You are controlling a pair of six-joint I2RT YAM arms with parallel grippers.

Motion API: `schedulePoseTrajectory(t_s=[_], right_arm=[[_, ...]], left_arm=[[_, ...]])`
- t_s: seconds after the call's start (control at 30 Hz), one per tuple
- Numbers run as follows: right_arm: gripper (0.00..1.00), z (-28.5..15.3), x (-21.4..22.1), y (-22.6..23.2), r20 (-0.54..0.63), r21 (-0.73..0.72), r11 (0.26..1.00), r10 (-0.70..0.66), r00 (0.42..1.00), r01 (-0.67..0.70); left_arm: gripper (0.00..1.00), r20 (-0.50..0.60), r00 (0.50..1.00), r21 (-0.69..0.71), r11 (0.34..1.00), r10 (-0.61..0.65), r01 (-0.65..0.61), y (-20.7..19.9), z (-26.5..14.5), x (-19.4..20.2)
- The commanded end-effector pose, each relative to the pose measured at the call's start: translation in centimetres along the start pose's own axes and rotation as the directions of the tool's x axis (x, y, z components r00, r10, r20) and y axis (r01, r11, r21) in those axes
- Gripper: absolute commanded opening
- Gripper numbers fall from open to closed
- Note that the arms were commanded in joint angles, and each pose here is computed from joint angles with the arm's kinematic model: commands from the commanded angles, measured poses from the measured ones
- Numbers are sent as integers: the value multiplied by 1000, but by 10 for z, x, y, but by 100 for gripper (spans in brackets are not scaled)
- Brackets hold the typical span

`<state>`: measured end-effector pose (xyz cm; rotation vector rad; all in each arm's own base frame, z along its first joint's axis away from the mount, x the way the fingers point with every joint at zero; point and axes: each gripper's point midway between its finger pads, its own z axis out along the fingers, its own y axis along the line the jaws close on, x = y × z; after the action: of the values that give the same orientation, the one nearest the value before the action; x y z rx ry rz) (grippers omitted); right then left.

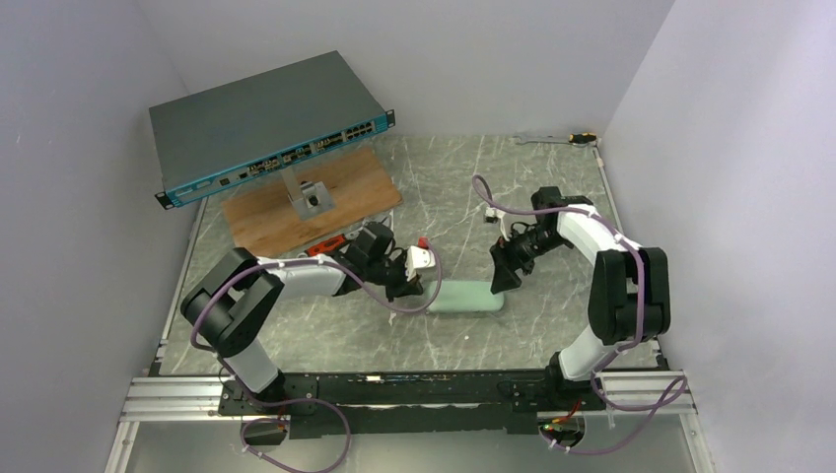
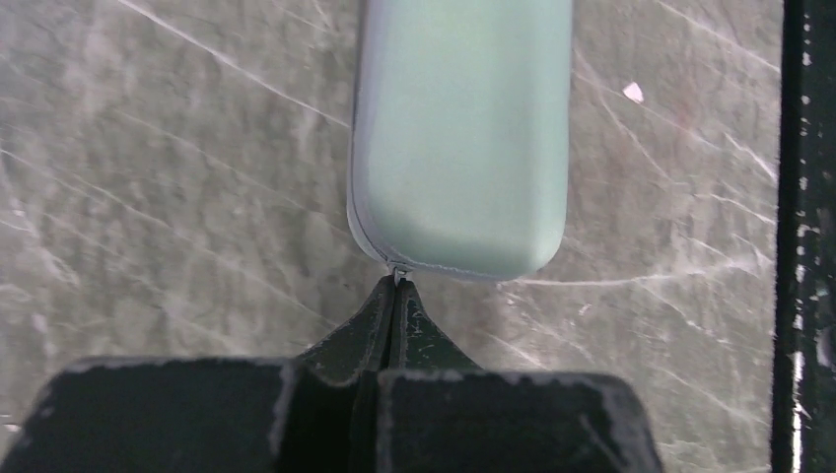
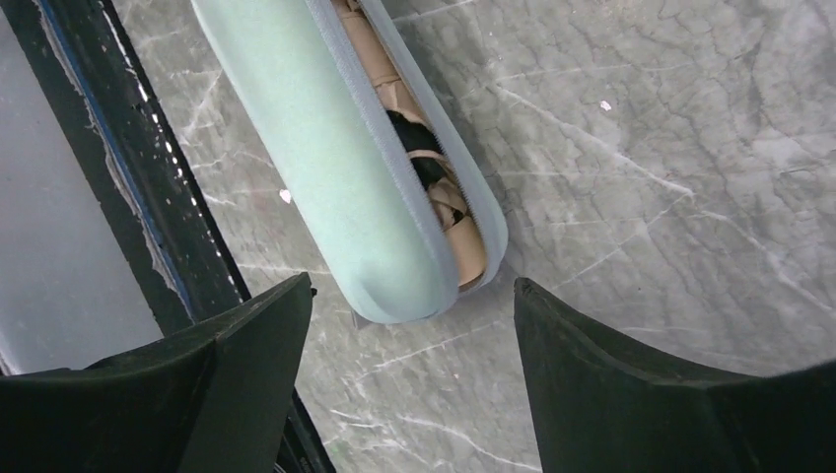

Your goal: Open the umbrella

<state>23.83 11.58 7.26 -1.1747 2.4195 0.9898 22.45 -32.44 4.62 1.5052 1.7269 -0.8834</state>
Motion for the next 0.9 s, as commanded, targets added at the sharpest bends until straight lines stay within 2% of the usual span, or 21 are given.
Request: schedulePoseTrajectory(t_s=[0.0,0.1,0.2,0.3,0.57,0.67,0.87], right_arm=[[79,-18,-25,-5,45,45,989,-143,989,141],[85,-21,-56,-11,122,54,989,-140,983,134],[94,-5,-75,-7,129,20,991,-136,982,134],[95,21,-82,5,112,-47,991,-122,986,128],[87,65,-71,20,80,-172,982,-68,995,81],[79,71,-68,18,72,-182,982,-36,997,49],[45,76,-52,10,36,-137,989,-54,998,58]], left_arm=[[0,49,996,43,996,70,-72,7,0,-25],[0,54,992,50,992,113,-116,8,1,-28],[0,49,989,49,989,140,-142,12,3,-28],[0,41,989,56,988,145,-147,14,5,-28],[0,32,991,55,989,132,-134,16,7,-23],[0,26,990,45,989,137,-138,18,7,-20],[0,24,990,53,989,138,-139,8,-2,-15]])
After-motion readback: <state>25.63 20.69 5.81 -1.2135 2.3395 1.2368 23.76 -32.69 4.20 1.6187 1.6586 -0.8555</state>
